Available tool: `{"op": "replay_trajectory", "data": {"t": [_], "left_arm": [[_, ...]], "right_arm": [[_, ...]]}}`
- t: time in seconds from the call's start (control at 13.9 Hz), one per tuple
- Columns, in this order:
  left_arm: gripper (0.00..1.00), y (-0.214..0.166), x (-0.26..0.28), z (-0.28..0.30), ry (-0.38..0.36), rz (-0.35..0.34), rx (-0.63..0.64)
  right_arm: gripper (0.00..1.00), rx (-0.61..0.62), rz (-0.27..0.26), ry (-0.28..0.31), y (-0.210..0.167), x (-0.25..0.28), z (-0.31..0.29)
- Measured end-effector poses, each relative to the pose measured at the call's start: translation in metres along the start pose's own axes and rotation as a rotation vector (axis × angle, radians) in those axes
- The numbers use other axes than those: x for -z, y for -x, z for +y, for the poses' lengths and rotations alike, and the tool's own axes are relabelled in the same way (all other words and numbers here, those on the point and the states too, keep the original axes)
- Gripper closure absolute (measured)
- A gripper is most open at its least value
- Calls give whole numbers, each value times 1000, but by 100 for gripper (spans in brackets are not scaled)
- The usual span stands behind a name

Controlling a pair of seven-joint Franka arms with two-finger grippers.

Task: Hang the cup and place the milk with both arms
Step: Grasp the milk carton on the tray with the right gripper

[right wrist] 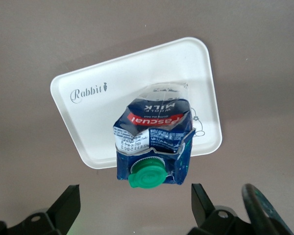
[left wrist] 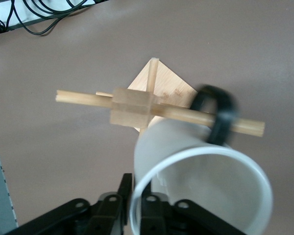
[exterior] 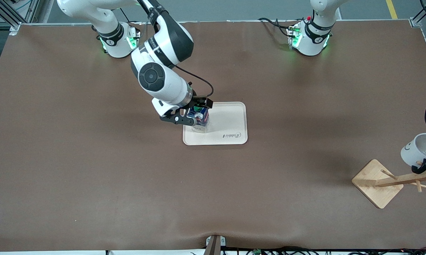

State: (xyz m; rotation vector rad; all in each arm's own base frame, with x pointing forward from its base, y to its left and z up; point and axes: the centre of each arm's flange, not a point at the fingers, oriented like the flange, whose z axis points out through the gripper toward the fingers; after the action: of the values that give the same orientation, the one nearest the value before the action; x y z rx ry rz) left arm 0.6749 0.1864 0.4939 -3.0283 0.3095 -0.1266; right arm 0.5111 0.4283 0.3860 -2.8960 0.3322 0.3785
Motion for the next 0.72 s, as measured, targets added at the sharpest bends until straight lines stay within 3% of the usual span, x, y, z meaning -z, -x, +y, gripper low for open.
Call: {"op": "replay_trajectory", "data": {"t": [0.22,0.43,0.58,0.65,0.72], "left_arm": [[48,0,3,-1,0,5,1],[19,2,8,4,62,-9,18],[0,8,20,10,83,-40,29],[0,12,29,13,86,-57,41],[0,17,39,18,91,-82,60]], "right_arm": [[0,18,59,64,-9,-27,11],[0,-14,150,27,-11,-43,9],[0,-23,160,25,-1,-52,2],[0,-23,159,27,1,-54,0],[7,-24,158,29,1,-55,0]]}}
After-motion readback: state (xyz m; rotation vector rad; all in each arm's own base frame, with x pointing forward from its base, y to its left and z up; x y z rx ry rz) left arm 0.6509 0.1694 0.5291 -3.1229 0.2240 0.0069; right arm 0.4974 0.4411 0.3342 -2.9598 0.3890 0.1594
